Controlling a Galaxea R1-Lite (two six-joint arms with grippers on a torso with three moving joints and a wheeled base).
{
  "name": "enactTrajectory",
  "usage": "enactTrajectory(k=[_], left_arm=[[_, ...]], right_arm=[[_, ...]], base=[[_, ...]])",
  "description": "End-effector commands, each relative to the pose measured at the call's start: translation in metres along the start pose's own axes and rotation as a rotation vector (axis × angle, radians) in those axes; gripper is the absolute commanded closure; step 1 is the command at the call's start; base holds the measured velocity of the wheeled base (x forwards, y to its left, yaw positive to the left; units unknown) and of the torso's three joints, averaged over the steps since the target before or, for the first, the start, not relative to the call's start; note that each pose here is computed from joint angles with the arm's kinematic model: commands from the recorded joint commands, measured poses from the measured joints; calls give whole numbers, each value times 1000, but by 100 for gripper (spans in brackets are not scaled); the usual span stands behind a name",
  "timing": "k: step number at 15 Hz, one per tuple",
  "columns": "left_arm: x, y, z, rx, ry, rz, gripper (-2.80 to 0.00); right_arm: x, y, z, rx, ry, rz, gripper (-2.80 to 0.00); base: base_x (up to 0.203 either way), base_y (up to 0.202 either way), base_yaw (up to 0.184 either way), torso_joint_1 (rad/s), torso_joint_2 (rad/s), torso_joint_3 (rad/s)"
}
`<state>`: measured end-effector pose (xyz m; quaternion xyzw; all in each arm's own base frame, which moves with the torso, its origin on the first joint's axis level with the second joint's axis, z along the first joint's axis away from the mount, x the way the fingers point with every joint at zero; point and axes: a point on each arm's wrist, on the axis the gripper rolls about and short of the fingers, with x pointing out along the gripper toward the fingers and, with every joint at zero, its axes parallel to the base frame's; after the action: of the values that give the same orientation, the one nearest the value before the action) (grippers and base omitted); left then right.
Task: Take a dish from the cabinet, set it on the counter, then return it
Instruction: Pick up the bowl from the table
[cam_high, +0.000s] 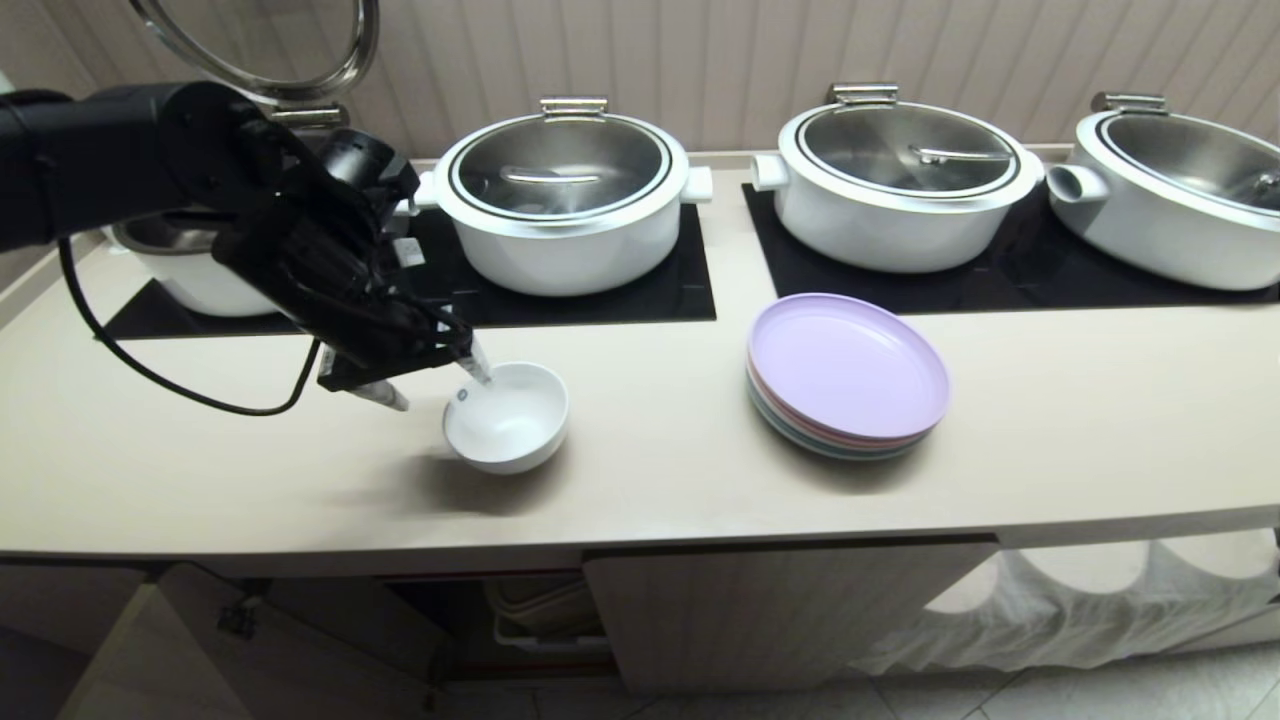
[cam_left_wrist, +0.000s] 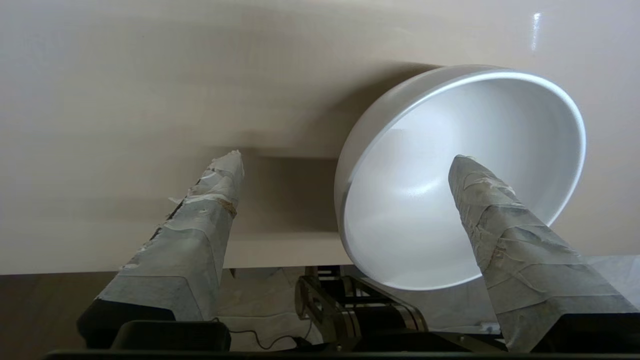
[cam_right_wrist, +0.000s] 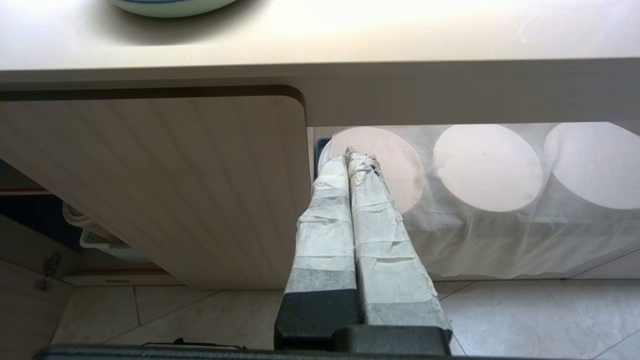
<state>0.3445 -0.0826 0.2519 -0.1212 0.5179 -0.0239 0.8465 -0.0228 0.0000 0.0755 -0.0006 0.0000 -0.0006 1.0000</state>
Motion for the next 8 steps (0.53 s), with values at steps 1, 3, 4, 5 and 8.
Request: enactTrajectory(k=[1,3,4,5,8], left_arm=[[11,1,1,-7,26,11,-280],[17,0,5,-6,21,-26,-280],[20,0,5,-8,28,-34,-280],[23,-1,5,-6,35,-32,-280],[30,0,6,-7,48,-25,-280]], right_arm=[[0,0,0,0,0,0,0],[0,0,0,0,0,0,0],[0,0,0,0,0,0,0],[0,0,0,0,0,0,0],[0,0,0,0,0,1,0]], base=[[0,0,0,0,0,0],[0,0,0,0,0,0],[0,0,0,0,0,0],[0,0,0,0,0,0],[0,0,0,0,0,0]])
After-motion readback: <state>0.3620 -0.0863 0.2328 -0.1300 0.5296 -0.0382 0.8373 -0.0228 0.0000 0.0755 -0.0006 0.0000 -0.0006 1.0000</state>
